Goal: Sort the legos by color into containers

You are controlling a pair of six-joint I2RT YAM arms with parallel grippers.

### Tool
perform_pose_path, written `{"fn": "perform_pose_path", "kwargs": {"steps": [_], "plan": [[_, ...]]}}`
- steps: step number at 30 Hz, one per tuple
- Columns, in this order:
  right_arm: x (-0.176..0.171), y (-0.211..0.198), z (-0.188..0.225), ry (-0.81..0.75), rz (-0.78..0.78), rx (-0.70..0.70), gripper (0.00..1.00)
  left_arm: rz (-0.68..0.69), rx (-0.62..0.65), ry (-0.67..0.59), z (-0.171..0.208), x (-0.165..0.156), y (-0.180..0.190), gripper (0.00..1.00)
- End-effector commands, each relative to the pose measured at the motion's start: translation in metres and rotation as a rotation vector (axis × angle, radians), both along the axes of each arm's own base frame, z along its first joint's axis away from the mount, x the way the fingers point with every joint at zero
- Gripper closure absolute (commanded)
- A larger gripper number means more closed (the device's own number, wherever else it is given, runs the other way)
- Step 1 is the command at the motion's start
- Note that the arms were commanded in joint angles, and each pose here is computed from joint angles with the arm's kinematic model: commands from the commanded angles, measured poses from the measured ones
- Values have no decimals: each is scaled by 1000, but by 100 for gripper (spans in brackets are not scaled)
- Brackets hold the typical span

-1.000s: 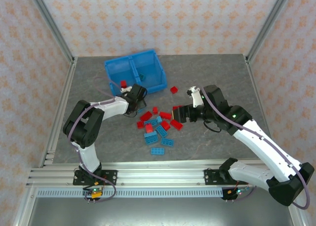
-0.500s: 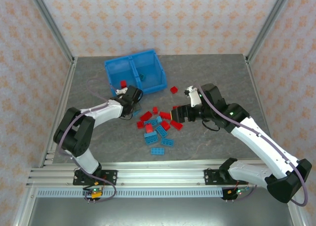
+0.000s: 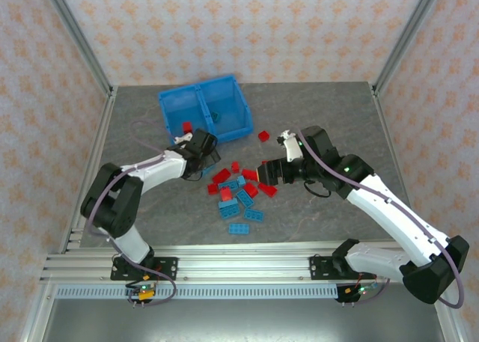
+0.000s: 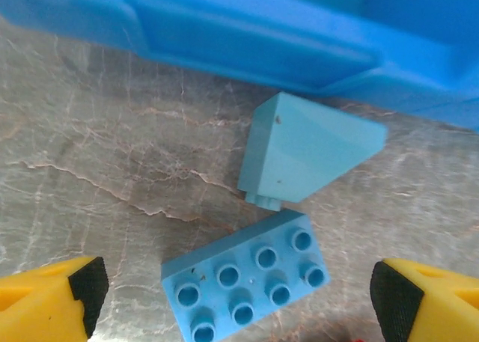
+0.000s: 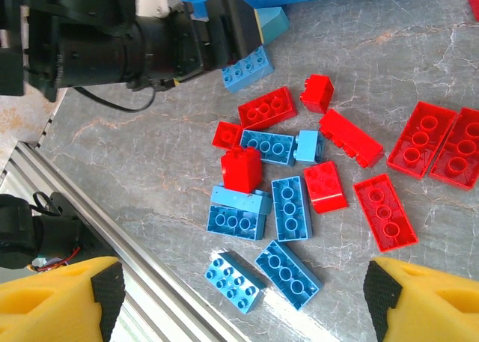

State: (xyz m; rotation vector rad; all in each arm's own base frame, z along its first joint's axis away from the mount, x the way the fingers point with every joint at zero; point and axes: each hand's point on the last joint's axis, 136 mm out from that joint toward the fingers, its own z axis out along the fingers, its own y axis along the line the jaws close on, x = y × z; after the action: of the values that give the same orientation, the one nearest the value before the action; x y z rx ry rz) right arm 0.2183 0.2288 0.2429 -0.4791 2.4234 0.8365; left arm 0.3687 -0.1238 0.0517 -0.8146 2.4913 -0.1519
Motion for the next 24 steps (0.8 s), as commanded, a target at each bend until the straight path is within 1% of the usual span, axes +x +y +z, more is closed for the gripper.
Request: {"fn": "perform_pose_path", "kwargs": {"steps": [1,5,7,11,13,14,20,24], "plan": [[-1,-1,19,-41,-5,23,15,97,11,46,-7,4,2,7],[-5,-4,12,-27,5,3,14,79,-22,59,-20,12,-10,9],[-9,-4,7,-5,19,-8,14,81,-14,72,-25,12,-9,12],[-13,0,2,35,48,-14,13,68,14,136,-38,3,-7,24],[-14,1,1,40,55,-21,13,62,41,171,-45,-7,-4,36],[-13,1,0,44,54,-28,13,56,51,180,-48,-11,-3,39],[-9,3,-6,61,45,-45,12,13,78,220,-54,-35,1,44],[-7,5,-6,62,41,-44,12,-6,73,186,-40,-37,-1,51]]}}
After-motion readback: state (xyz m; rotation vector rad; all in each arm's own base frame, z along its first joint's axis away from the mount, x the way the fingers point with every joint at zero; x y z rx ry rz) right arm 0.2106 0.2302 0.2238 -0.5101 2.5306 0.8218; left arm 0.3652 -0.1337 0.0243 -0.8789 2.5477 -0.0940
